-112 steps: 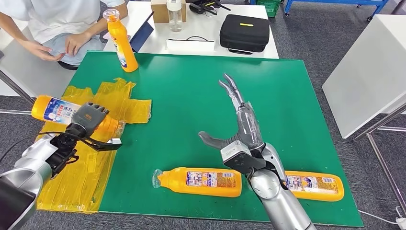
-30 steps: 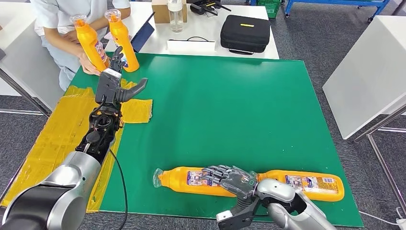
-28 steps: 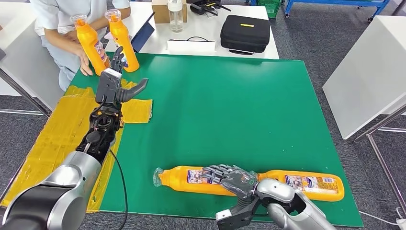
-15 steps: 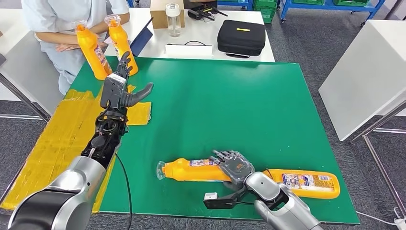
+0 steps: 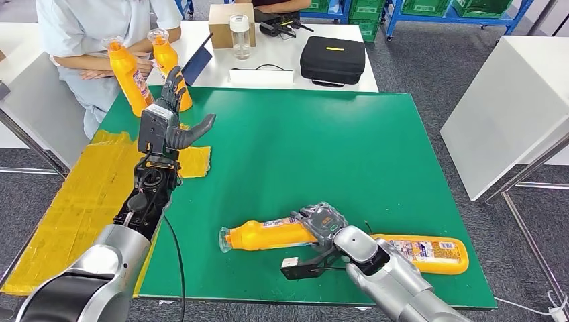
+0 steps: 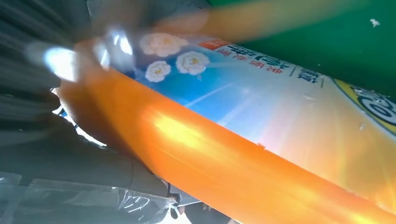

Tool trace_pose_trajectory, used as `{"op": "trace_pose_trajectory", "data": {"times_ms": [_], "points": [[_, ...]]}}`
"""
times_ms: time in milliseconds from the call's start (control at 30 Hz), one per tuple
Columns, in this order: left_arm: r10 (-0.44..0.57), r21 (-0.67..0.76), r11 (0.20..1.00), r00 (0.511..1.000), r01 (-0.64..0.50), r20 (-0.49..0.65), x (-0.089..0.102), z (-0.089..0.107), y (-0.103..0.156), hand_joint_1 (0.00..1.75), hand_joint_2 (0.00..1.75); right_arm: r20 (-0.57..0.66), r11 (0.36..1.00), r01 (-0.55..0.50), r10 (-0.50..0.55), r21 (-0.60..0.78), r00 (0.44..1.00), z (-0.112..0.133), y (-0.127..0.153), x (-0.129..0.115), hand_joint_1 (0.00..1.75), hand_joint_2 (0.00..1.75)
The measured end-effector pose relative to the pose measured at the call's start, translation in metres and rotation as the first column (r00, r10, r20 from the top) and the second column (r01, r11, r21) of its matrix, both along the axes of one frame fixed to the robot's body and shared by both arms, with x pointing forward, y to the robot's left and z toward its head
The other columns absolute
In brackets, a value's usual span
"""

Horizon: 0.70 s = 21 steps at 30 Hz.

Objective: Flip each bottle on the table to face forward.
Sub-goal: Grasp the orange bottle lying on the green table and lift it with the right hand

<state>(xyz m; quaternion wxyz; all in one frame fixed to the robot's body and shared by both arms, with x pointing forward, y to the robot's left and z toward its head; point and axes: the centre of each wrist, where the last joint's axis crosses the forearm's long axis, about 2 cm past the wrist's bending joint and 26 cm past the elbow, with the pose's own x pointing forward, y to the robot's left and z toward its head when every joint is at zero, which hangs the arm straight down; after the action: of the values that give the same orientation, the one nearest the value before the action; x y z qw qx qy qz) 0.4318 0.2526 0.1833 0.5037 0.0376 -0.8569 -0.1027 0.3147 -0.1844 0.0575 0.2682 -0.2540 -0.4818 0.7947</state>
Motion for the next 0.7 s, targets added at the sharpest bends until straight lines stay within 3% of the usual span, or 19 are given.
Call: {"op": "trace_pose_trajectory", "data": {"times_ms": [233,367,533,700], "points": [[-0.007,-0.006,1.0,1.0,0.007,0.03,-0.001,0.006,-0.002,0.0,1.75,-0.01,1.0,0.011,-0.011,0.017,1.0,0.002,0.003,0.009,1.75,1.75],[-0.022,-0.018,1.0,1.0,0.023,0.019,-0.005,0.001,-0.003,0.0,1.75,0.041,0.987,0.105,-0.111,0.122,0.993,-0.003,0.005,0.004,1.75,1.75],[-0.057,-0.026,0.998,0.998,0.056,-0.016,-0.016,-0.01,-0.009,0.0,1.75,0.061,0.908,0.28,-0.313,0.311,0.948,-0.006,0.004,-0.001,1.75,1.75],[-0.071,-0.014,0.997,0.997,0.071,-0.036,-0.025,-0.016,-0.013,0.0,1.75,0.023,0.789,0.364,-0.43,0.495,0.902,0.0,0.0,0.002,1.75,1.75]]}}
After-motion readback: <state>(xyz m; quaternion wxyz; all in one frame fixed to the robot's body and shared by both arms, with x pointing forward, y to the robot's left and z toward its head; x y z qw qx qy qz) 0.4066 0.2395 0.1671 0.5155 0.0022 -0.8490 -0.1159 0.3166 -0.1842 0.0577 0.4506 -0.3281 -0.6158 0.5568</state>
